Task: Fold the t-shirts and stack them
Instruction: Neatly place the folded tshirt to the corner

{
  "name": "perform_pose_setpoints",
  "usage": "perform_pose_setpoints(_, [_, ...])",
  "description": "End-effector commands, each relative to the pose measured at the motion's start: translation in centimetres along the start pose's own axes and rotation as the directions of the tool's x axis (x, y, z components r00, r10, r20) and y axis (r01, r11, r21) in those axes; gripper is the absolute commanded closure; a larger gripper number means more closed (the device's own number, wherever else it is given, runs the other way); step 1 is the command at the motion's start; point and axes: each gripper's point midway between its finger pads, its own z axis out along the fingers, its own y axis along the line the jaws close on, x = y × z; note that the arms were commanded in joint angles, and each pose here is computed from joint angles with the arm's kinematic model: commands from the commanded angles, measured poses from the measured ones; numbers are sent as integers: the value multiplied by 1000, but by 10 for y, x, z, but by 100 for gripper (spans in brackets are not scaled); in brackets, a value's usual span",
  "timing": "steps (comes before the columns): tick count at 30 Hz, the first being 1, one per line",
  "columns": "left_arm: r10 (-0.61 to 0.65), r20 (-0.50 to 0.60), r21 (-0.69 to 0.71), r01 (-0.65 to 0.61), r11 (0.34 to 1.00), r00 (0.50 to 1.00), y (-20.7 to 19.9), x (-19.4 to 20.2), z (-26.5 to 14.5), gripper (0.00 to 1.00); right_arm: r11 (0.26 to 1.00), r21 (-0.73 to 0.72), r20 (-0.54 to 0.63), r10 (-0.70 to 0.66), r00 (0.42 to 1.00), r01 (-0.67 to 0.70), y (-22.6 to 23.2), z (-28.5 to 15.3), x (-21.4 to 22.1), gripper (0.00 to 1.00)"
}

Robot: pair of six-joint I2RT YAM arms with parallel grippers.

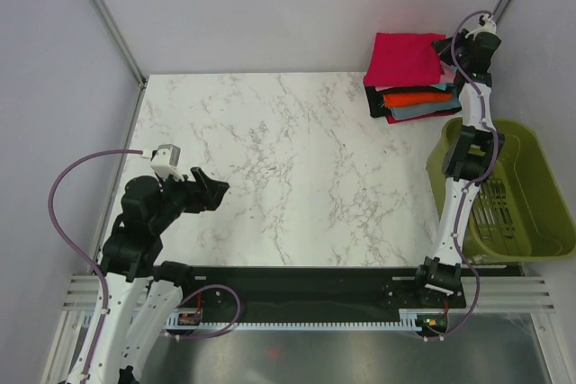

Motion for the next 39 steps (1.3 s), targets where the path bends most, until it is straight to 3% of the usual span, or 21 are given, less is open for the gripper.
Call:
perform_pose_setpoints(1, [30, 25, 12, -30, 999, 999, -1, -6, 2, 17, 987, 161, 102, -34, 994, 17, -112, -24, -29, 100])
perform_pose_setpoints(11, [28, 16, 10, -28, 1000, 999, 0, -5, 4, 17, 971, 240, 112, -14, 994, -14, -172, -47, -32, 100])
perform_pose_setpoints(17, [28, 18, 13, -29, 1000, 999, -1, -6, 3, 17, 969, 243, 102, 14, 995, -39, -183, -48, -16, 100])
perform_pose_setpoints(19, [29, 22, 16, -30, 999, 999, -2, -6, 3, 17, 969, 239, 110, 31, 993, -57, -182, -49, -17, 92])
perform_pose_setpoints(23, [31, 30, 21, -32, 999, 999, -2, -6, 1, 17, 965, 242, 139, 66, 988, -99, -179, -57, -26, 37])
perform_pose_setpoints(26, [38, 50, 34, -40, 999, 998, -6, -9, -3, 17, 970, 199, 175, 106, 979, -141, -164, -67, -49, 25])
perform_pose_setpoints(33, [43, 88, 40, -47, 998, 995, -8, -12, -10, 16, 980, 154, 255, 85, 963, -127, -108, -104, -117, 17])
perform_pose_setpoints(39, [46, 120, 44, -51, 998, 992, -9, -15, -17, 16, 989, 101, 368, 62, 928, -106, -26, -152, -196, 14])
